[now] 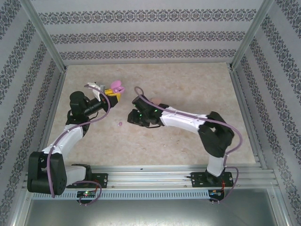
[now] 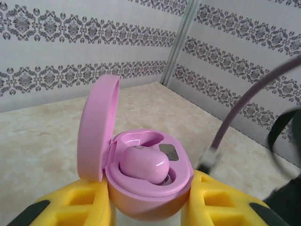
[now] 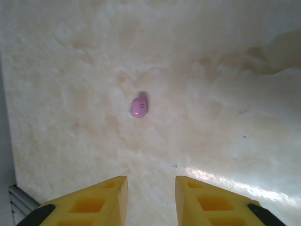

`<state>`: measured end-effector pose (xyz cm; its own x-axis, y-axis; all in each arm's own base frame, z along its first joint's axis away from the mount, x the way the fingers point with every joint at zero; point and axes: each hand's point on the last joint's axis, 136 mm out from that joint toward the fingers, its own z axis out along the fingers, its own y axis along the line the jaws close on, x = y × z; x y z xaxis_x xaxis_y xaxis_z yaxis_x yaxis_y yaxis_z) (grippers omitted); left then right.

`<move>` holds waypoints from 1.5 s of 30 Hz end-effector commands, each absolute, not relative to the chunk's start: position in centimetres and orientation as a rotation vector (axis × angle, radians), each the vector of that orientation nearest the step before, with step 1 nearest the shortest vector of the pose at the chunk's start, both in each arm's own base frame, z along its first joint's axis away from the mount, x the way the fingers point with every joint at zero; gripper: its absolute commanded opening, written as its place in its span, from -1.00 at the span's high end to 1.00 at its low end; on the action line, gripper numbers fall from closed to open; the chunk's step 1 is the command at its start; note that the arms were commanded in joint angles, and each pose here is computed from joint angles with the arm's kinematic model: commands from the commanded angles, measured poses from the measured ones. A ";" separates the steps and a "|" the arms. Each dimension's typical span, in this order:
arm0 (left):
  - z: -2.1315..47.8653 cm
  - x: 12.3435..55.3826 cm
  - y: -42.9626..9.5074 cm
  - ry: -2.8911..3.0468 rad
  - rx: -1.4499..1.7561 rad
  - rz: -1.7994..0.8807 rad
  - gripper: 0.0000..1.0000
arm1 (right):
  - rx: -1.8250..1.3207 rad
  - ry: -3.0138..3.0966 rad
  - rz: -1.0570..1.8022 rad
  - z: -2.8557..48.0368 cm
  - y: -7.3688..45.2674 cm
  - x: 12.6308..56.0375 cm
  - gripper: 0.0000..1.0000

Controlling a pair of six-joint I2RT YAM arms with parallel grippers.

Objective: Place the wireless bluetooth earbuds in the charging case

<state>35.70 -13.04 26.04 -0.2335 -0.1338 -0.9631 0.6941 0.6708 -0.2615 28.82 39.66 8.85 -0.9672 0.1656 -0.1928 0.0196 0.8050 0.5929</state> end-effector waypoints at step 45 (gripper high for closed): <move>27.9 35.6 -12.8 1.528 0.497 -0.857 0.64 | 0.023 2.907 0.650 1.4 45.7 31.6 0.46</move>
